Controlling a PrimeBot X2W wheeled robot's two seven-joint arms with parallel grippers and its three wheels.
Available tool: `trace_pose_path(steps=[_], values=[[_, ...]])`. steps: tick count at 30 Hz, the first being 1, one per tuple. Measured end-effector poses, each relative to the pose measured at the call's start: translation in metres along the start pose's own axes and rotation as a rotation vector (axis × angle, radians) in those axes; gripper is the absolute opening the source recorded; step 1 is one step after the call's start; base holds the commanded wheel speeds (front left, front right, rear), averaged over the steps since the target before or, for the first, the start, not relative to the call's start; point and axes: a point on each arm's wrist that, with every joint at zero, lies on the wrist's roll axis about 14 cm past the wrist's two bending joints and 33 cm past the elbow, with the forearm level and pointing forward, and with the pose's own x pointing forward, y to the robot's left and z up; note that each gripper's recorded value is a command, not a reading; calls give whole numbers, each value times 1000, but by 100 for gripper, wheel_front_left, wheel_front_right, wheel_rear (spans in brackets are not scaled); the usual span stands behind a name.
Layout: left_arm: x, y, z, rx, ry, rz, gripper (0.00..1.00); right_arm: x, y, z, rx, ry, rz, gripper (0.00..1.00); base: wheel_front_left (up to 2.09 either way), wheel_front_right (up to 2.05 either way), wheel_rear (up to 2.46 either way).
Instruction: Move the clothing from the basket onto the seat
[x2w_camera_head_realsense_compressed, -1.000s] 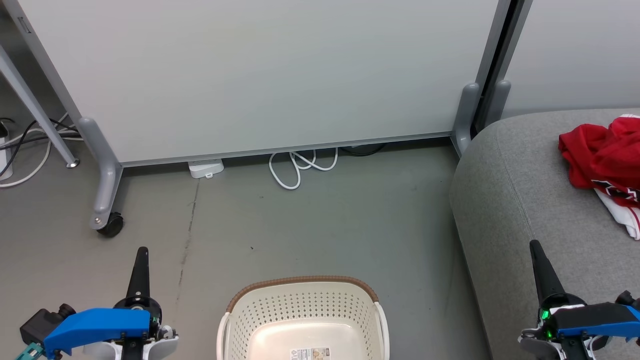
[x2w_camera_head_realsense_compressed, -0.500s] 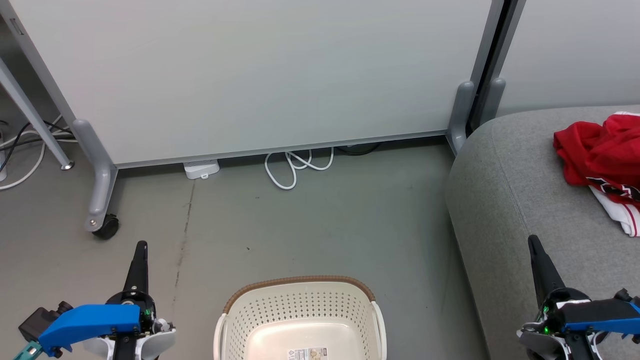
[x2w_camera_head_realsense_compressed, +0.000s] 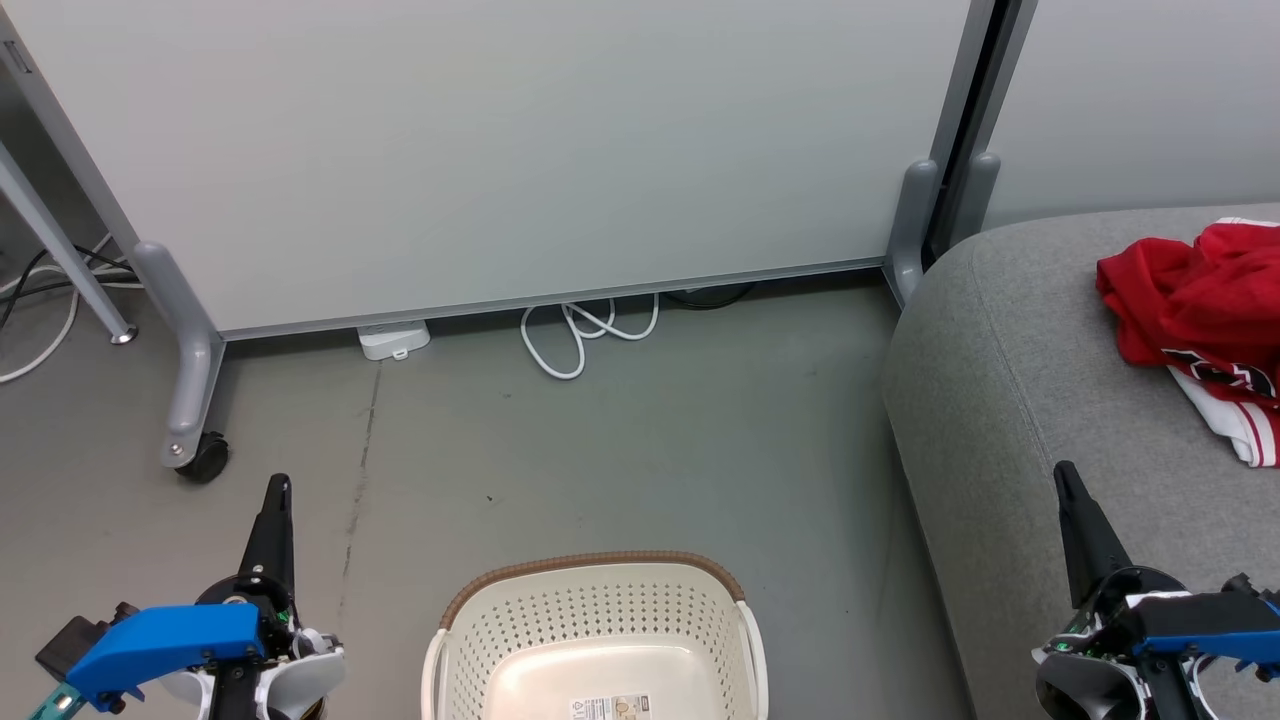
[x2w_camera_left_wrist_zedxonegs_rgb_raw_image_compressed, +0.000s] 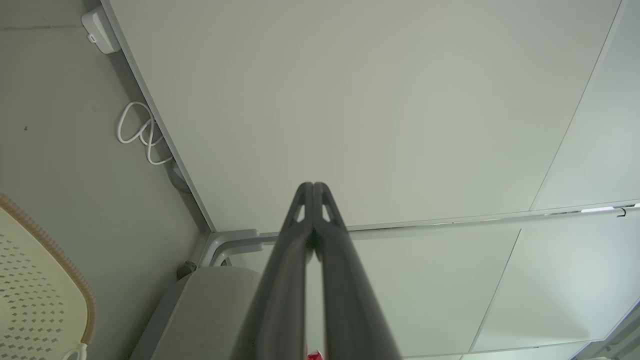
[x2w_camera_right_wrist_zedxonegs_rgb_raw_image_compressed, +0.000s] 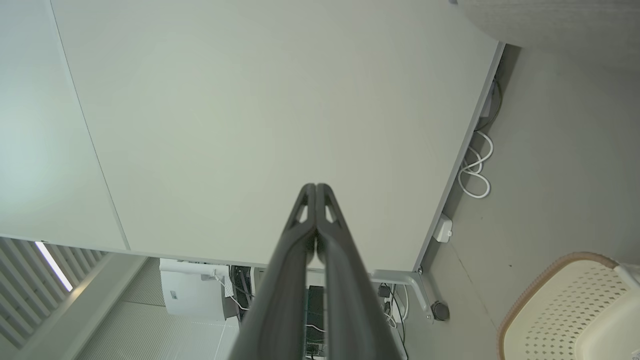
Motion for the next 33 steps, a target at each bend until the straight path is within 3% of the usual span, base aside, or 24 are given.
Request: trace_pose_path(steps=[13,33], values=[[5,-7,-2,-88,12,-26,0,0,3,3,83,-2,15,0,0,0,0],[5,-8,-2,-88,12,-27,0,1,4,3,84,-2,15,0,0,0,0]])
